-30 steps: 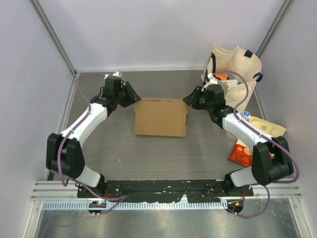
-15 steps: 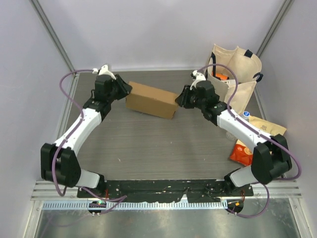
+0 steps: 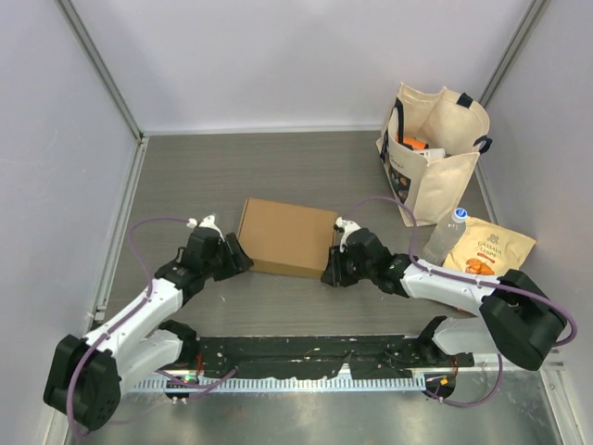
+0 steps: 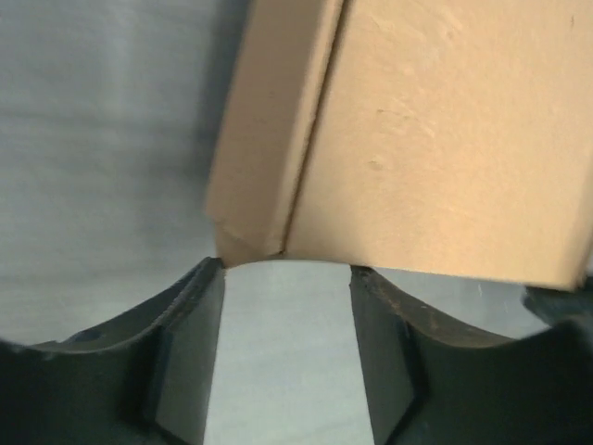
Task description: Fold the paper box
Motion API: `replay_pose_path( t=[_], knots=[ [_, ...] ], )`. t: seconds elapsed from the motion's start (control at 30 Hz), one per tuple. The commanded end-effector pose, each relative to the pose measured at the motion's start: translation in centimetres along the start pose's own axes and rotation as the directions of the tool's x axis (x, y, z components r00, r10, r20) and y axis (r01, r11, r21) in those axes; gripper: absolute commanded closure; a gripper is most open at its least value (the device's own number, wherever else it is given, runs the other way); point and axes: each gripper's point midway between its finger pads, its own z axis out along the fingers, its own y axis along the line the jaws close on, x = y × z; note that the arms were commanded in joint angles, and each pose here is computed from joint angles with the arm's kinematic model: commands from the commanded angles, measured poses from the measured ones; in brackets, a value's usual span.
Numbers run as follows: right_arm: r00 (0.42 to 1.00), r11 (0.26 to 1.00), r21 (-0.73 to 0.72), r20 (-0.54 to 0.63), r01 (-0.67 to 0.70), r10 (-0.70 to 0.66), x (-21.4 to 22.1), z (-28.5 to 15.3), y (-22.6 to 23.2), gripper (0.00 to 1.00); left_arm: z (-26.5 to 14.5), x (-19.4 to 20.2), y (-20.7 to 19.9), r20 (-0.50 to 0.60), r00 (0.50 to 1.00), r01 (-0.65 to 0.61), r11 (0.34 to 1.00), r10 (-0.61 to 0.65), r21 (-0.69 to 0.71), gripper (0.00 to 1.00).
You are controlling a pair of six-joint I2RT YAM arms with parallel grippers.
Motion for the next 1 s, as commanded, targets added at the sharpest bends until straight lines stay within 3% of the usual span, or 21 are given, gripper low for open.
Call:
replay_pose_path(
  t=[0.0,0.1,0.17,0.3,0.43,0.57,0.67,0.83,0.97],
  knots=[
    [0.996,0.971,-0.238,0.090,0.003,0.019,-4.2,-1.6,6.8,0.62,-5.3,2.1,-7.4,-0.171,0.985,0.052,0.954,-0.001,0.297,0.34],
    [0.995,0.981,-0.191,0.084,-0.029,0.046,-5.4,-2.8,6.0,0.51,-7.4,0.5,-8.9,-0.154,0.987,0.007,0.947,0.045,0.322,0.26],
    [0.994,0.986,-0.140,0.060,-0.087,0.096,-5.5,-3.4,4.5,0.41,-7.7,0.7,-8.7,-0.208,0.975,-0.013,0.957,0.076,0.291,0.23],
    [0.983,0.973,-0.167,0.054,-0.162,0.173,-7.0,-4.3,3.3,0.36,-8.1,-1.3,-8.4,-0.214,0.966,-0.106,0.975,0.148,0.196,0.21],
    [0.985,0.969,-0.186,0.029,-0.162,0.170,-6.8,-4.4,3.0,0.33,-6.6,-1.5,-4.7,-0.229,0.973,-0.029,0.999,0.037,0.036,0.17],
    [0.991,0.983,-0.127,0.001,-0.136,0.137,-5.9,-4.7,1.8,0.22,-6.0,-1.6,-1.7,-0.194,0.978,0.051,0.992,-0.072,-0.113,0.13],
    [0.996,0.995,-0.047,0.000,-0.092,0.093,-5.8,-5.0,0.2,0.20,-6.1,-1.1,0.0,-0.149,0.980,0.103,0.981,-0.128,-0.165,0.11],
    [0.995,0.995,0.003,0.019,-0.095,0.095,-7.2,-3.3,-1.4,0.23,-4.7,-2.8,-2.9,-0.055,0.990,0.129,0.991,-0.127,0.041,0.13],
    [0.991,0.992,0.009,0.044,-0.126,0.126,-9.4,-0.4,-2.4,0.44,-1.0,-4.0,-4.0,-0.084,0.984,0.162,0.983,-0.155,0.086,0.14]
  ],
)
